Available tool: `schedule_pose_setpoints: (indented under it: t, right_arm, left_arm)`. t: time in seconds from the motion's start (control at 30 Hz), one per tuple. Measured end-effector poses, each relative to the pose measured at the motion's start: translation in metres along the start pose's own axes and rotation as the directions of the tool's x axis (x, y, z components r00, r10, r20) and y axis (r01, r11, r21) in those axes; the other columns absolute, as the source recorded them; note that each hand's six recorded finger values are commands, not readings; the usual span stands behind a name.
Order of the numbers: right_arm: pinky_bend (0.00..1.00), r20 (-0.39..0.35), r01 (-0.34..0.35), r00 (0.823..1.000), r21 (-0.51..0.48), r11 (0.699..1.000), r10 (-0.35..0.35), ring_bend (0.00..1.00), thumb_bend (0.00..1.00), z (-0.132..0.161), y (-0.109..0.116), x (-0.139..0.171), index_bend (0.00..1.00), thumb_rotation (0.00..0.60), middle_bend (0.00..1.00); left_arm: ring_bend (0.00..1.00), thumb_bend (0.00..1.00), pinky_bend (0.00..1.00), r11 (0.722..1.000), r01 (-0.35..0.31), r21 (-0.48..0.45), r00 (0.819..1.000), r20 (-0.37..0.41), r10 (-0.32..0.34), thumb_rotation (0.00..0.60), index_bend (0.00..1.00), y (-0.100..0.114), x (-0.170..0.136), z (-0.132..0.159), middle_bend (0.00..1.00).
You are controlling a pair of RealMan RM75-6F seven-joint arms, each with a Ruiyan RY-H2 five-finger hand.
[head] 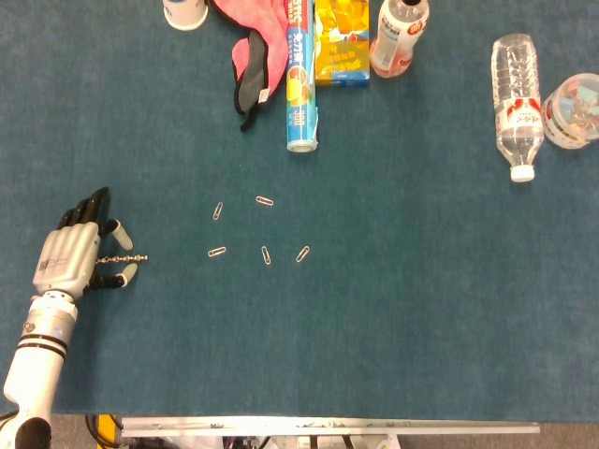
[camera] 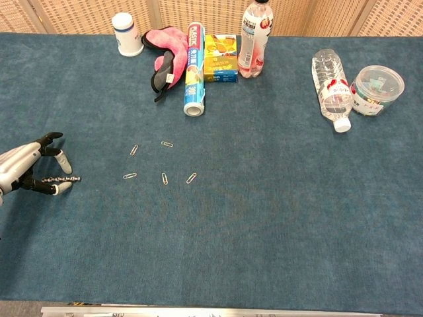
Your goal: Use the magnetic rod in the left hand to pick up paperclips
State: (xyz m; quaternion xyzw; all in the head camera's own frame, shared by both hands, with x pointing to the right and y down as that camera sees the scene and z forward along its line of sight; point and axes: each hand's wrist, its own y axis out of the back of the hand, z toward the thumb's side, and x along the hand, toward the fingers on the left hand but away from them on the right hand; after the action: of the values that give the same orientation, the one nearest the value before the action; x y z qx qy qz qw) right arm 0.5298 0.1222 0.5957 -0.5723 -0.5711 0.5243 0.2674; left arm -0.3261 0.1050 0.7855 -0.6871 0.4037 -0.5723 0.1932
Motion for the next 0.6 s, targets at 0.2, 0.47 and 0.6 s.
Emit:
schedule_pose_setpoints:
  t: [0.2,0.47,0.6]
  right_arm:
    - [0.54,0.000,0.002,1.000,-0.002,1.000,-0.002,0.37,0.31,0.0000,0.0004,-0.0001,0.60,0.600,0.45]
    - [0.54,-0.002,0.000,1.000,-0.002,1.000,0.000,0.37,0.31,0.0011,0.0002,-0.0006,0.60,0.600,0.45]
    - [0.54,-0.003,-0.001,1.000,-0.001,1.000,0.001,0.37,0.31,0.0013,0.0000,-0.0005,0.60,0.600,0.45]
  left_arm:
    - [0.00,0.26,0.08,1.000,0.002,0.000,1.000,-0.003,-0.002,0.600,0.49,-0.0008,-0.0007,-0.0011,0.00]
    - [0.00,0.29,0.08,1.000,0.003,0.001,1.000,-0.006,-0.003,0.600,0.51,-0.0016,-0.0001,-0.0021,0.00]
    - [0.00,0.30,0.08,1.000,0.004,0.000,1.000,-0.009,-0.004,0.600,0.52,-0.0019,0.0001,-0.0027,0.00]
